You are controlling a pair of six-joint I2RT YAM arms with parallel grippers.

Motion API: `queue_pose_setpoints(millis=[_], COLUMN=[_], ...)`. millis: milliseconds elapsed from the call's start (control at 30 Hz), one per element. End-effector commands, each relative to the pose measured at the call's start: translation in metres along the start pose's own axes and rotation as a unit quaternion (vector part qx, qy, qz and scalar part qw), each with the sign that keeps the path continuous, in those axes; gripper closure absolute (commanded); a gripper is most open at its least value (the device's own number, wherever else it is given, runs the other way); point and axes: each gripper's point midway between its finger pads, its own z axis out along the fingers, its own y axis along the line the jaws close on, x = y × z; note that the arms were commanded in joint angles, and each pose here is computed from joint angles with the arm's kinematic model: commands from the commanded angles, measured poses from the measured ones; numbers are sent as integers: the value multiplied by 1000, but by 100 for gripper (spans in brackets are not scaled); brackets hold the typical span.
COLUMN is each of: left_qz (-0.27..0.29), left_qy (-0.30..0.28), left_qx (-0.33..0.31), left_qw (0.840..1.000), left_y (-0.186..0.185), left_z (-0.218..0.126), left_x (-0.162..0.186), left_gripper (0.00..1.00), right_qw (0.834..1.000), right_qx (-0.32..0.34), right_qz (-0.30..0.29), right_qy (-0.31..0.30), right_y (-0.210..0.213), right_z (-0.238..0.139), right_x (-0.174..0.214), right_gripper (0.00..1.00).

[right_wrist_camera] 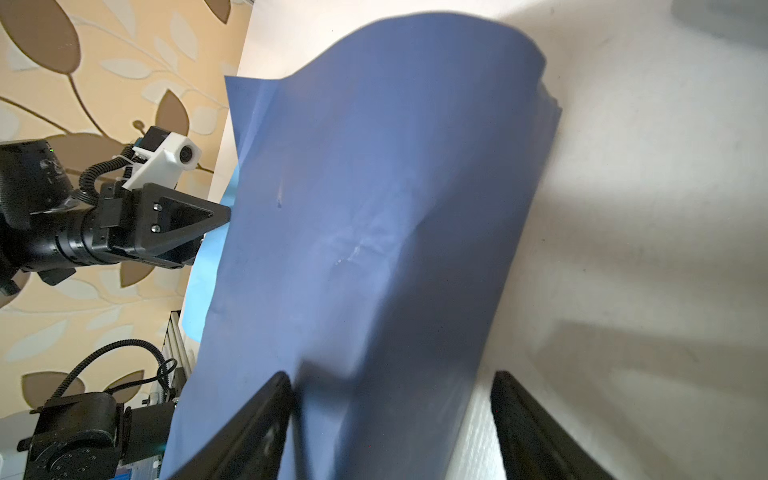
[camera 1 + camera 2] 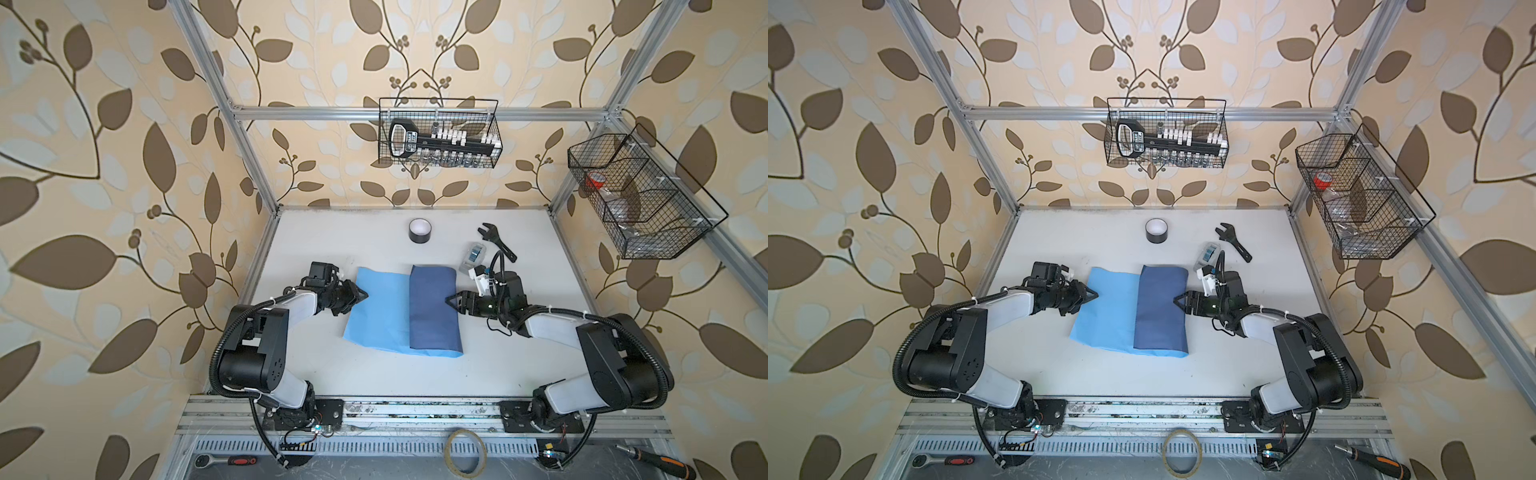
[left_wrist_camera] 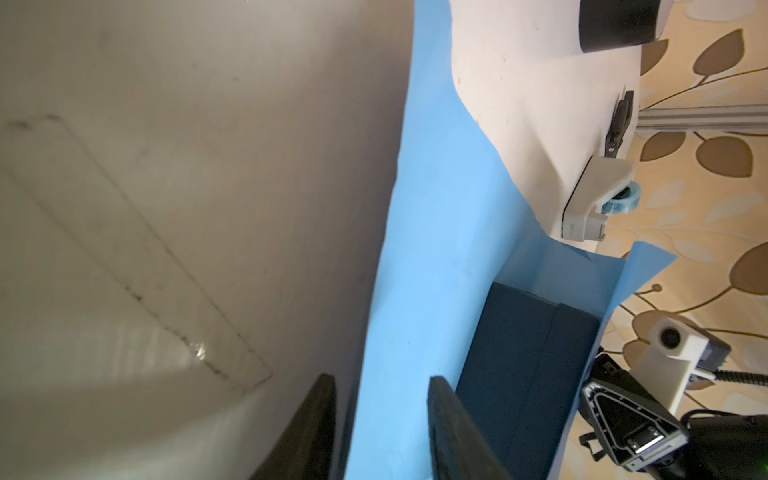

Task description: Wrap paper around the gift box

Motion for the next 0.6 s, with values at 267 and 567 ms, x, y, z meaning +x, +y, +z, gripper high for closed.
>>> queue_pose_setpoints(millis=[267,567], left_qz=[44,106], left_qy=[-38,-43], left_qx=[43,55], left_qw=[997,992], left_y=[-34,-91], left_z=[-24,-31], left_x=[-10,27], left_gripper=[91,98], right_qw=[994,994], right_qx=[76,75], right_qz=[35,34], right_qy=[71,73], right_y=[-39,-39], right_z=[3,4], right_x=[52,53], right_gripper=[25,25])
